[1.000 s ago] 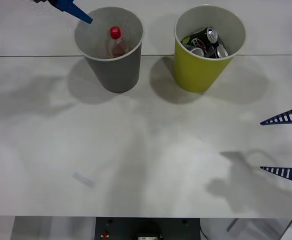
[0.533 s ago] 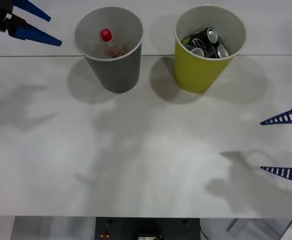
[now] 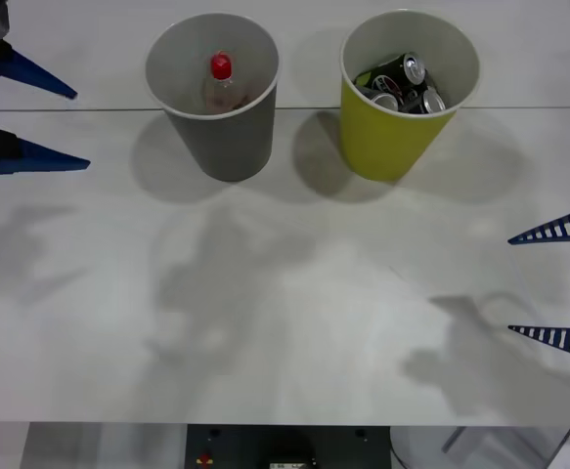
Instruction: Put the can into the green bin and the plastic bottle into the gray bin
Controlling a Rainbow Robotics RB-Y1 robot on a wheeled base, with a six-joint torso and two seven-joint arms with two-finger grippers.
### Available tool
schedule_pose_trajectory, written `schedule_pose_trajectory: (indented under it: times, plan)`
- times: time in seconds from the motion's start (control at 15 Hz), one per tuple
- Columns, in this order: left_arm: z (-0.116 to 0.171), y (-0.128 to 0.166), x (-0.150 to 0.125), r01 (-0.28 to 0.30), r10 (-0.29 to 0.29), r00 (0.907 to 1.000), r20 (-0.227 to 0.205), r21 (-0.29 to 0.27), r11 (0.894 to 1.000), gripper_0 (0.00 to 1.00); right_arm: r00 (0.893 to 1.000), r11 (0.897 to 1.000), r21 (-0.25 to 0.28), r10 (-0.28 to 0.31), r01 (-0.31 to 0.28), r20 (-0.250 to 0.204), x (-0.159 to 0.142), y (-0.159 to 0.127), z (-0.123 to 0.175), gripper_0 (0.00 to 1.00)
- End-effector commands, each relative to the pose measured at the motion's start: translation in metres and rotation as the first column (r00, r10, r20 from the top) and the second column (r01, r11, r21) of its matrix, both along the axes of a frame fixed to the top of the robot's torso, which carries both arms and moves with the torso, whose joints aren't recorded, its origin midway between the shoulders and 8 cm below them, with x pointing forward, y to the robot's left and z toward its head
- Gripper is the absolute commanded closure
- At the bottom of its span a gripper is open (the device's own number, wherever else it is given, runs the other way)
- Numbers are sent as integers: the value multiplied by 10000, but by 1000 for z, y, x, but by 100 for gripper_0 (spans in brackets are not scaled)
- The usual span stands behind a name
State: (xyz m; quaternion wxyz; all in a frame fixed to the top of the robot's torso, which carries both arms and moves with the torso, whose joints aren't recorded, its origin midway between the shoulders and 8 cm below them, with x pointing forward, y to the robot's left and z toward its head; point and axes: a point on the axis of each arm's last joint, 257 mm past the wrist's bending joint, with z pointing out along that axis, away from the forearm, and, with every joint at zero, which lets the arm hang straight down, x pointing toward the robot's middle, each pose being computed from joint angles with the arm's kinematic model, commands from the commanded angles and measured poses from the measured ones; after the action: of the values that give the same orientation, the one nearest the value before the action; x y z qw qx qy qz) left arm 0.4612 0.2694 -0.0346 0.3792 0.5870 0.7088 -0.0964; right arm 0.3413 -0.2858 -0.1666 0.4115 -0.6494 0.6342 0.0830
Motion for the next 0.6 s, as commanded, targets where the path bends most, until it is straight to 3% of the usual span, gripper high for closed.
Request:
schedule_pose_trajectory:
  times: [0.07, 0.2, 0.47, 0.6]
  plan:
    - [-24, 7, -17, 616, -637, 9975, 312, 638, 9961, 0, 10000, 10000, 0, 0, 0, 0, 0, 0, 0, 0]
    - [-39, 10, -27, 1097, -1141, 9924, 468, 882, 9900, 0, 10000, 10000, 0, 0, 0, 0, 0, 0, 0, 0]
    - [-64, 10, -53, 1682, -1703, 9842, 493, 441, 9848, 0, 10000, 10000, 0, 0, 0, 0, 0, 0, 0, 0]
    - [-79, 10, -67, 1958, -2016, 9775, 622, 887, 9766, 0, 10000, 10000, 0, 0, 0, 0, 0, 0, 0, 0]
